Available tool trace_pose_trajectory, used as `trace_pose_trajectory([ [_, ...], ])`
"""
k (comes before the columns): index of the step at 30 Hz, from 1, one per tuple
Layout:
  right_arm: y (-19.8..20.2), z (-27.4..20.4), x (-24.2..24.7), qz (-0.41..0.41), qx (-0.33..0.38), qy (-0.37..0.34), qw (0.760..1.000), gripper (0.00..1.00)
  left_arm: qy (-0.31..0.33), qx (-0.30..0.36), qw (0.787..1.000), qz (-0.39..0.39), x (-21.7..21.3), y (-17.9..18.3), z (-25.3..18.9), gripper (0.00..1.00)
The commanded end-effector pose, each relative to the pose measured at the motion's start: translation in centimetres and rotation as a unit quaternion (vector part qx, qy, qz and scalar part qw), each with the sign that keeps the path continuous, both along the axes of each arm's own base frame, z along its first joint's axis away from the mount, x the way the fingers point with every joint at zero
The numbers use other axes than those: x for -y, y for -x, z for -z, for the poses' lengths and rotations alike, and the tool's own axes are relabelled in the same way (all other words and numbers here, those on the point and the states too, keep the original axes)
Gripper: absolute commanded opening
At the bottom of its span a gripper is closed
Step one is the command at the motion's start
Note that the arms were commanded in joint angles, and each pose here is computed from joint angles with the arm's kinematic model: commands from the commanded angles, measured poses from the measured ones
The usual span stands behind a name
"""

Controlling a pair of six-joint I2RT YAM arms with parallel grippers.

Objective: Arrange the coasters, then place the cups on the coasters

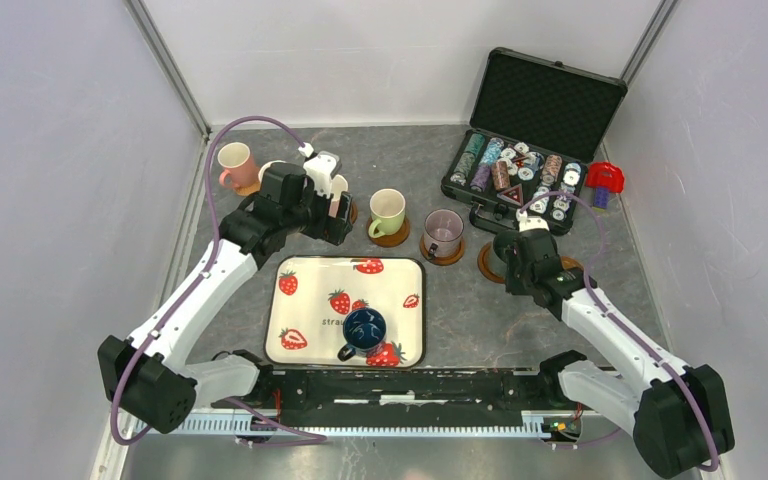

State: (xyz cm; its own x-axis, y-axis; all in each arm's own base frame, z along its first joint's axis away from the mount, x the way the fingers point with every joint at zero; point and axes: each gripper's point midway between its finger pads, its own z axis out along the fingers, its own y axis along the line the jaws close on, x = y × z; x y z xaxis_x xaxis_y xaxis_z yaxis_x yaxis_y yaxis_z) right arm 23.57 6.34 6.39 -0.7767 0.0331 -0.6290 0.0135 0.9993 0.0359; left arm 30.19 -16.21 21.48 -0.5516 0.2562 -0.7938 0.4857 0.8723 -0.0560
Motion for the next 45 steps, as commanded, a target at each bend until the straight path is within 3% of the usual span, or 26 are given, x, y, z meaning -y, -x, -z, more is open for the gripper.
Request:
trace_pose_trajectory([
  [1, -2.7, -1.9, -0.3, 0.021, 0.067, -0.013, 0.997, 0.0, 0.003, 0.027, 1.0, -0.003, 0.0, -0.9, -1.9, 0.93],
  [12, -2.3, -1.0, -0.5, 0.023, 0.055, -0.02, 0.998, 0.05, 0.002, 0.021, 1.0, -0.005, -0.1, -0.6, -1.5, 0.94],
  [17, -2.1, -0.8, -0.7, 0.02, 0.051, -0.026, 0.998, 0.14, 0.003, 0.021, 1.0, -0.005, -0.2, -0.4, -1.5, 0.94],
  [23, -1.6, -0.2, -0.9, 0.017, 0.042, -0.035, 0.998, 0.29, 0.002, 0.021, 1.0, -0.005, -0.2, -0.4, -1.4, 0.94],
  [25, -1.4, -0.1, -0.9, 0.016, 0.038, -0.034, 0.999, 0.39, 0.002, 0.021, 1.0, -0.006, -0.3, -0.4, -1.5, 0.94],
  [29, -0.9, 0.1, -0.9, 0.013, 0.029, -0.034, 0.999, 0.43, 0.001, 0.02, 1.0, -0.005, -0.3, -0.4, -1.4, 0.95],
  [32, -0.8, -0.4, -1.1, -0.006, 0.028, -0.031, 0.999, 0.56, 0.001, 0.019, 1.0, -0.005, -0.3, -0.3, -1.5, 0.95],
  [35, -1.3, -2.7, -1.4, -0.056, 0.042, -0.013, 0.997, 0.7, -0.012, 0.027, 1.0, 0.005, -0.5, -0.3, -1.6, 0.95],
  [39, -1.8, -6.6, -1.1, -0.136, 0.074, 0.039, 0.987, 0.81, -0.014, 0.028, 0.999, 0.008, -0.5, -0.3, -1.6, 0.95],
  [41, -2.0, -8.2, -0.5, -0.173, 0.086, 0.078, 0.978, 0.82, -0.014, 0.027, 1.0, 0.009, -0.5, -0.3, -1.6, 0.95],
  [45, -1.9, -8.5, 1.5, -0.207, 0.077, 0.15, 0.964, 0.74, -0.012, 0.027, 1.0, 0.01, -0.3, -0.5, -1.6, 0.95],
])
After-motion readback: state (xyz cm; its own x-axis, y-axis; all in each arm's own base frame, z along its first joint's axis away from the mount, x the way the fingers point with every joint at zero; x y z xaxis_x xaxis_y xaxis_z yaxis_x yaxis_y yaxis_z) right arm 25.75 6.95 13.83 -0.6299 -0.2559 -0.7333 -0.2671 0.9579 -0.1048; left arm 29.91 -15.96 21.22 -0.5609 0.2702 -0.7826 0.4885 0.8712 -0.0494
